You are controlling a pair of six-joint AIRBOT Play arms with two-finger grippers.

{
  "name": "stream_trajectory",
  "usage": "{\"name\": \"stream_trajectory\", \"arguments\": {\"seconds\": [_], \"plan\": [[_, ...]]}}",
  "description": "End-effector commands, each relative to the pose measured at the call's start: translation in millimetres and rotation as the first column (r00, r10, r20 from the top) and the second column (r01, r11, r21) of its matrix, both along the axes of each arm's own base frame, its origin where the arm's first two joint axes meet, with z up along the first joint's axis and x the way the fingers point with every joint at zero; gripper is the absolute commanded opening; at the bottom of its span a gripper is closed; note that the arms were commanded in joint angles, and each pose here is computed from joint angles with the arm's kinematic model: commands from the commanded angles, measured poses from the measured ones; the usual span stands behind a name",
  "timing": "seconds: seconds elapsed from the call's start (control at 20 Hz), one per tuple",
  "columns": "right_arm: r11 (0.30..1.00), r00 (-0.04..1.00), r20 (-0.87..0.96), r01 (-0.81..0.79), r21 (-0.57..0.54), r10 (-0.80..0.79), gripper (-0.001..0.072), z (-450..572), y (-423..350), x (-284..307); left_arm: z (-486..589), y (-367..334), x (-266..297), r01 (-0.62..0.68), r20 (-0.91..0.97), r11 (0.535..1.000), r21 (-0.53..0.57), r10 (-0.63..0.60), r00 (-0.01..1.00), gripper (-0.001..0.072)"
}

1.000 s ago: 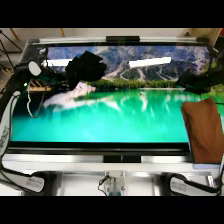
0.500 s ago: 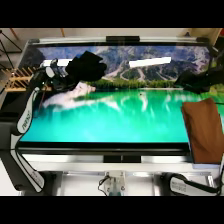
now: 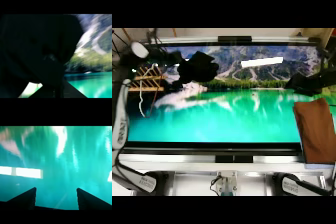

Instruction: Fold the shirts.

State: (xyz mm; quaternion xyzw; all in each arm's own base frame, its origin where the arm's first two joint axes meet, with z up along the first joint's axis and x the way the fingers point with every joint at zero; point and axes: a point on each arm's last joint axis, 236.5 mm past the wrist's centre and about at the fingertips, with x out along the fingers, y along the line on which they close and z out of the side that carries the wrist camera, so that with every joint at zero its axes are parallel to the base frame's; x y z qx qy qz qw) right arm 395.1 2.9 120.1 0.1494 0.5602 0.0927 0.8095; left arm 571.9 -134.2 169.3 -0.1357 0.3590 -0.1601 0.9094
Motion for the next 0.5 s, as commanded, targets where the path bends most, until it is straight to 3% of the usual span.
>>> {"name": "stream_trajectory", "arguments": {"seconds": [0.0,0.2,0.45], "plan": [[0.997,0.994,0.09,-0.062,-0.052,0.066,0.0615,38,4,-22,192,-33,-90,0.102,0.375,0.994,-0.024,-0.086,0.923,0.0038],[0.993,0.959,0.275,-0.043,-0.106,0.071,0.0615,104,12,-55,285,-55,-208,0.217,0.533,0.976,-0.004,-0.181,0.827,0.0038],[0.991,0.95,0.292,-0.083,-0.103,0.11,0.0615,127,33,-101,207,-39,-255,0.192,0.23,0.975,0.116,-0.214,0.949,0.0037]]}}
